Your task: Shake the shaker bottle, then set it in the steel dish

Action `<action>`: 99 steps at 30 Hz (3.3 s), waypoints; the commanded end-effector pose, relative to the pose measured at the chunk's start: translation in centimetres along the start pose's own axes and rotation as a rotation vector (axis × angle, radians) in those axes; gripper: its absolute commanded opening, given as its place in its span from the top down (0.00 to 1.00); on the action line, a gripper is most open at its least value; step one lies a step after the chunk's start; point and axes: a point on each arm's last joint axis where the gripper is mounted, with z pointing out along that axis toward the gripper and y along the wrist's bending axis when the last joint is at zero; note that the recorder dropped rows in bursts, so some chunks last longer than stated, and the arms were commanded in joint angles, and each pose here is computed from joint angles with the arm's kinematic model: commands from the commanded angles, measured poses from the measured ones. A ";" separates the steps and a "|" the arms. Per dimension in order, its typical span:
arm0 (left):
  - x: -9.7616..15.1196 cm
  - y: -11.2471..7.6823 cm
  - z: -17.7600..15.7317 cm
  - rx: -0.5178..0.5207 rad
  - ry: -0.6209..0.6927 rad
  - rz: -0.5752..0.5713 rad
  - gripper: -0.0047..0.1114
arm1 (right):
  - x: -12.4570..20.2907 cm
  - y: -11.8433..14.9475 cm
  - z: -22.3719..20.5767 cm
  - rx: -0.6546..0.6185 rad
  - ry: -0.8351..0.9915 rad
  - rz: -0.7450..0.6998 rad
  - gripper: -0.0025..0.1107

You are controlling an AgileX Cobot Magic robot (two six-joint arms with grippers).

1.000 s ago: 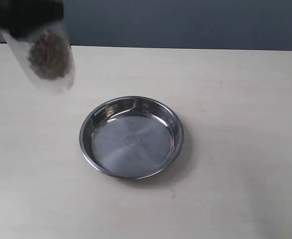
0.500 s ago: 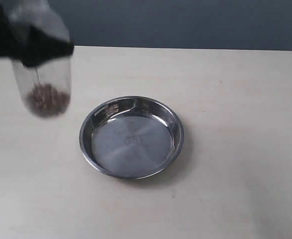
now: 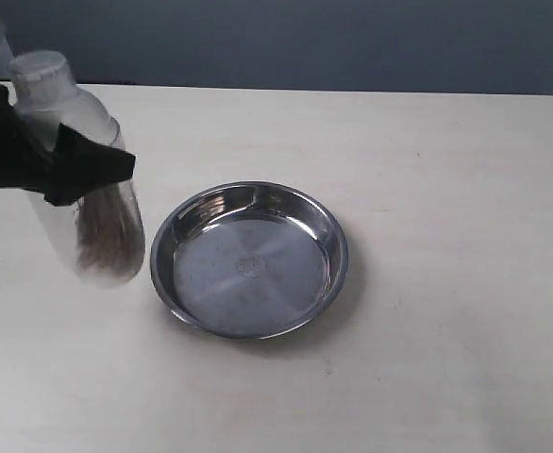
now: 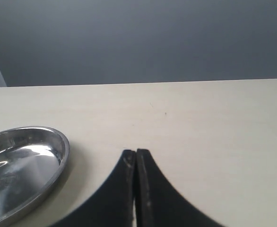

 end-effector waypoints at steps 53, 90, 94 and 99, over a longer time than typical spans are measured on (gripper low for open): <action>-8.3 -4.4 -8.3 0.034 -0.339 0.134 0.96 | -0.1 0.0 0.0 0.002 -0.017 0.001 0.99; -6.8 -4.7 -7.3 0.049 -0.342 0.074 0.96 | -0.1 0.0 0.0 -0.001 -0.017 0.015 0.99; -3.3 -3.8 -5.0 0.045 -0.194 0.008 0.96 | -0.1 0.0 0.0 -0.001 -0.017 0.015 0.99; 1.1 -2.5 -1.3 0.070 -0.040 -0.102 0.96 | -0.1 0.0 0.0 0.000 -0.016 0.011 0.99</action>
